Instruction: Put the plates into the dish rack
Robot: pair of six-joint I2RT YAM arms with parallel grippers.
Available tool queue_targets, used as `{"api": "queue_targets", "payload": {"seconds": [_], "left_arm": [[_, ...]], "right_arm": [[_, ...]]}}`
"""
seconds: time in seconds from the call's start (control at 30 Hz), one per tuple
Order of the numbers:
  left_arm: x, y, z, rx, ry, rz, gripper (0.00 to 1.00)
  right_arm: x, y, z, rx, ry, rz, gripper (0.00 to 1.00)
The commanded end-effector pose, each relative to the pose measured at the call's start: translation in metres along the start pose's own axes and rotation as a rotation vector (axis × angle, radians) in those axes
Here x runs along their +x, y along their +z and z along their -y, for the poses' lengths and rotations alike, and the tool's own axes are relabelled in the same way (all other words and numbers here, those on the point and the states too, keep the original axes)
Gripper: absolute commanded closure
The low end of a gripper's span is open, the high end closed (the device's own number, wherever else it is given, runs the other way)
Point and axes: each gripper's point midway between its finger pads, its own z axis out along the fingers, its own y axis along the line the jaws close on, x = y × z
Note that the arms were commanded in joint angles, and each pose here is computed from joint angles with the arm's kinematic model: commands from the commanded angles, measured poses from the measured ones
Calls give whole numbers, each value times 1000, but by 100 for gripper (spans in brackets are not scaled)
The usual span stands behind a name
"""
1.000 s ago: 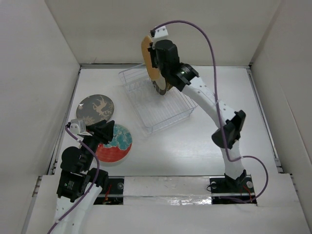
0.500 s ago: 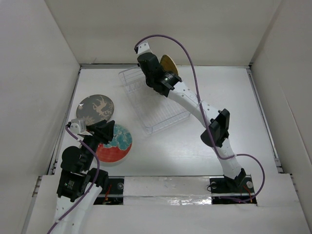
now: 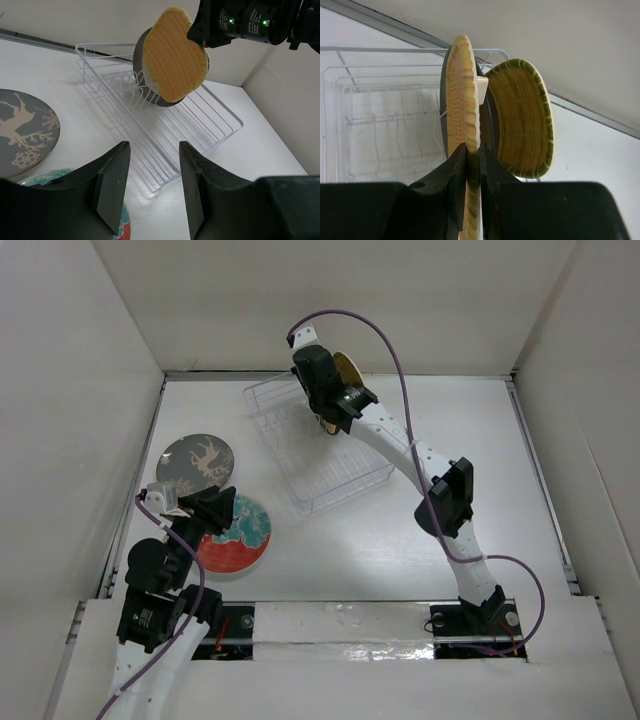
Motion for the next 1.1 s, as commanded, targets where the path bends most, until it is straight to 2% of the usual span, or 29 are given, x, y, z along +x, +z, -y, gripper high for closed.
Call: {"api": "queue_targets", "payload": {"seconds": [0.0,0.1,0.23,0.6,0.77,0.8,0.83,0.93,1.03,1.07], "left_arm": [[-13,2,8,26,4,35,60],[-13,2,8,26,3,39,60],[-14,2,7,24,4,39,60],[-12,3,6,16,3,31,60],[-11,4,5,10,3,27,59],[-10,5,5,9,3,24,60],[-10,5,4,7,2,20,60],[-9,6,4,5,2,16,60],[-8,7,4,2,4,9,60],[-8,8,3,2,4,7,60]], "right_arm": [[-52,-19,17,18,95,148,100],[-68,-35,22,42,93,197,100],[-71,-31,14,-20,108,194,100],[-7,33,-16,-153,161,81,100],[6,47,-8,-149,201,57,98],[4,46,-10,-164,202,60,90],[2,44,-9,-168,204,65,69],[-17,26,-2,-192,255,98,37],[-57,-15,1,-253,302,194,23],[-52,-22,-4,-272,300,187,21]]}}
